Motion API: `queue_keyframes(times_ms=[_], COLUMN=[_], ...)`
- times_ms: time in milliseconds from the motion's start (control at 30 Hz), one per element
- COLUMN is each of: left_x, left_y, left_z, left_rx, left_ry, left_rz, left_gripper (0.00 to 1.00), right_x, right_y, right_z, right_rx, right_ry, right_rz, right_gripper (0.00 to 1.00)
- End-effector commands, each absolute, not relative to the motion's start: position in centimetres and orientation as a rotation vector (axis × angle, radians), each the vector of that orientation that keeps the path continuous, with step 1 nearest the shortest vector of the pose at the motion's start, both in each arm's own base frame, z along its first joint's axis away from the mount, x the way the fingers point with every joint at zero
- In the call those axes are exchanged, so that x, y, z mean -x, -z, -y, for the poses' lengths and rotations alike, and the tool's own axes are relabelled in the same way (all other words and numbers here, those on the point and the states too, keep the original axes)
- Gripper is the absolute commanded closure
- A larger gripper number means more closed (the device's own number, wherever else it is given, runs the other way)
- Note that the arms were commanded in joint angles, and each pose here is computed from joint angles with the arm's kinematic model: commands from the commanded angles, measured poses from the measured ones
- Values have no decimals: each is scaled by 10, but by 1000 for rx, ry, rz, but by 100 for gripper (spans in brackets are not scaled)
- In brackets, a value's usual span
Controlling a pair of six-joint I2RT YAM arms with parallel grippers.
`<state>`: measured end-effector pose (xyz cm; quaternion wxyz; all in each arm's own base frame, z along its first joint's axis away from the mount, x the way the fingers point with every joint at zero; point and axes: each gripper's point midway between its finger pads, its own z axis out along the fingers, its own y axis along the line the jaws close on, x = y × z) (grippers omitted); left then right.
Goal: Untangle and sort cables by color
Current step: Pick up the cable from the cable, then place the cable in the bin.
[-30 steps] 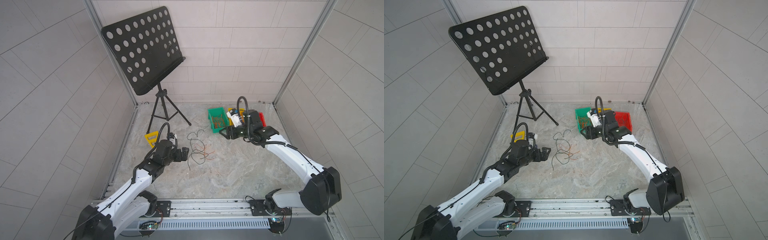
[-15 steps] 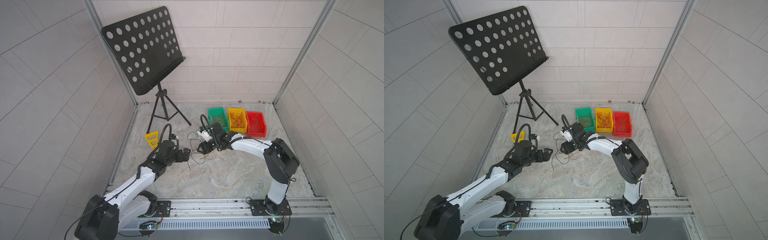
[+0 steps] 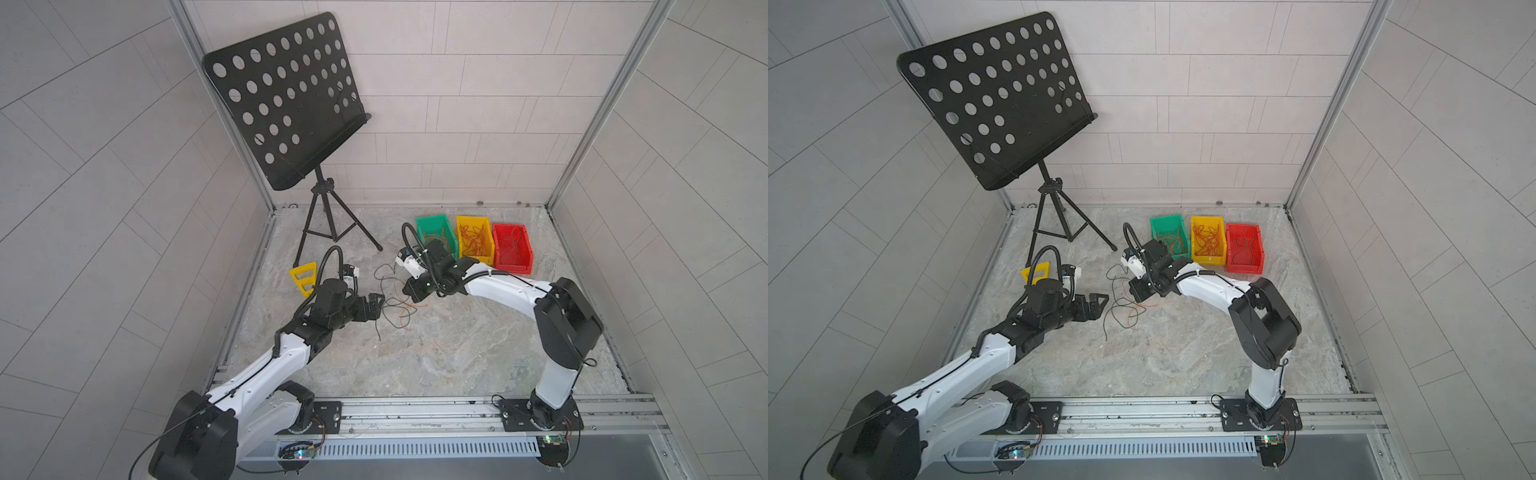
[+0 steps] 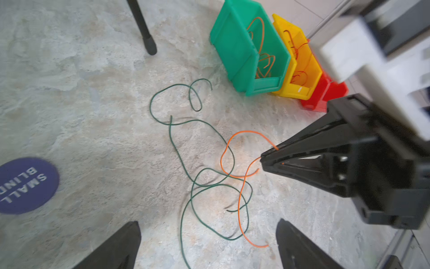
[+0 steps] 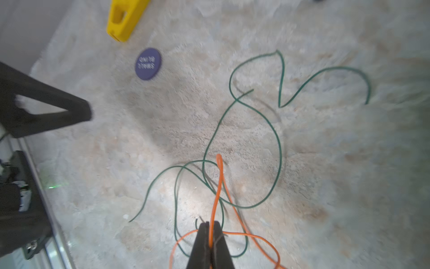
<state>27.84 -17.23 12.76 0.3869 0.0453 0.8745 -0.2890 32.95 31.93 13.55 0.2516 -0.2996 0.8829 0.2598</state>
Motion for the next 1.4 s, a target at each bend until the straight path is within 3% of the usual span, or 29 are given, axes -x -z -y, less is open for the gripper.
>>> queue_keyframes(times_ms=[0,333,667,867,1033,1367], left_x=[-283,-302,-310,-303,-297,-289], left_y=[-153,-177,-146,-139,-141,-160], left_z=[197,254,266,255,244,228], left_rx=[-217,-338,-276,-283,-294,-316], left_ry=[879,1028,1091,1021,954,867], left_rz=[-2092,-1952,-2000,-2039,-2055,-2028], left_gripper=[1,3,9,9,9,8], right_x=[-321,-313,-389,-456,-505,-558], right_y=[-200,-301,-349,-336,-294,-211], right_z=[-302,-255,-196,-184,-188,-193], right_rx=[804,623,387,289,267,263], right_ry=[-677,-653,-648,-653,-613,-555], right_rz=[-2275,-2090,-1945,-1900,-1935,-2054], right_gripper=[100,100,100,100,100,100])
